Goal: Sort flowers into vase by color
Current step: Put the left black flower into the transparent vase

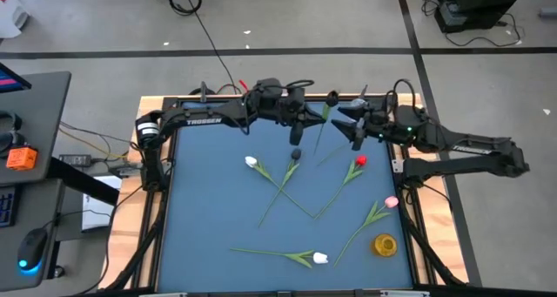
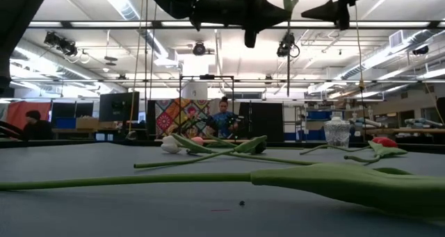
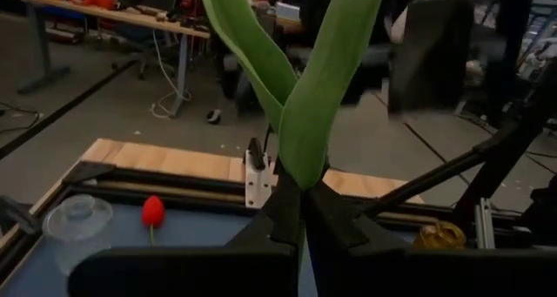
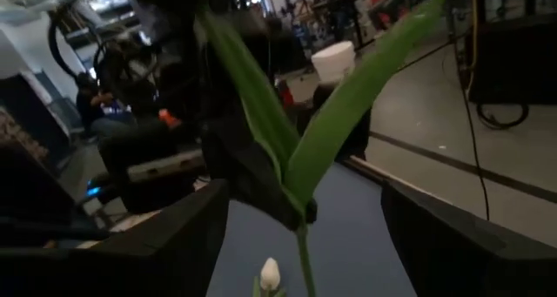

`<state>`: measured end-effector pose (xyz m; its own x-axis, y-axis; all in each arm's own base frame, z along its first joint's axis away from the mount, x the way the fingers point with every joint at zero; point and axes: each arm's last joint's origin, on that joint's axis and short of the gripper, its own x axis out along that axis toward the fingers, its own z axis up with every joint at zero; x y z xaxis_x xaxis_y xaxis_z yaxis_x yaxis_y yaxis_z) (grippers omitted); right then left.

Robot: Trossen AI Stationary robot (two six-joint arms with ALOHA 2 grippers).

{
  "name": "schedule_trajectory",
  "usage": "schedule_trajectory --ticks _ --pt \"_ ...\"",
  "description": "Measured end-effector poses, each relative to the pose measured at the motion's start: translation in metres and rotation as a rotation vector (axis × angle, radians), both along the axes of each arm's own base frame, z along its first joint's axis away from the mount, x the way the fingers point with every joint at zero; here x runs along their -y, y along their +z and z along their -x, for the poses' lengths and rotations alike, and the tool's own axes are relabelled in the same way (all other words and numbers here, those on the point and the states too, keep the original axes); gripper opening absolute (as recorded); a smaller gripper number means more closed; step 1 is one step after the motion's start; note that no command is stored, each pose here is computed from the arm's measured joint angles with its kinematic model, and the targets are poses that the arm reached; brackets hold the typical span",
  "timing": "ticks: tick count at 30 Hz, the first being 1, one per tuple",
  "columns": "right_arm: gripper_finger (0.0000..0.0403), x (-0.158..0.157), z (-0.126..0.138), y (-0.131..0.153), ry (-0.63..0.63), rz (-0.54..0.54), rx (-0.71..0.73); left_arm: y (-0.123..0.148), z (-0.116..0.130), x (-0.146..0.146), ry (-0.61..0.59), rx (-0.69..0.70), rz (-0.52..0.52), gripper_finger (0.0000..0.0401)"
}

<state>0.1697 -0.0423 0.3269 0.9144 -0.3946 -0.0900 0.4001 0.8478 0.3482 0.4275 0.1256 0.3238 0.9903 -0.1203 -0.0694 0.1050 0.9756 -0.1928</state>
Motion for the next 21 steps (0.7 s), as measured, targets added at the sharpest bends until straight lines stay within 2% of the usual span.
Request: schedule_trajectory --ticks 5,12,16,21 --pt "0.0298 0.002 -0.009 -0.001 0.006 0.015 0.01 0.004 -0.001 0.0 0.0 0.014 -0.005 0.0014" --pt "0.0251 0.011 -0.018 -0.005 0.022 -0.007 0.018 0.004 -0.001 0.003 -0.006 0.012 -0.001 0.0014" --pt "0.0205 0.014 -0.02 -0.005 0.027 -0.022 0.035 0.004 -0.002 0.006 -0.014 0.008 0.001 0.0014" --pt "0.012 0.015 -0.019 -0.004 0.037 -0.022 0.037 0.003 -0.003 0.006 -0.012 0.001 0.009 0.0024"
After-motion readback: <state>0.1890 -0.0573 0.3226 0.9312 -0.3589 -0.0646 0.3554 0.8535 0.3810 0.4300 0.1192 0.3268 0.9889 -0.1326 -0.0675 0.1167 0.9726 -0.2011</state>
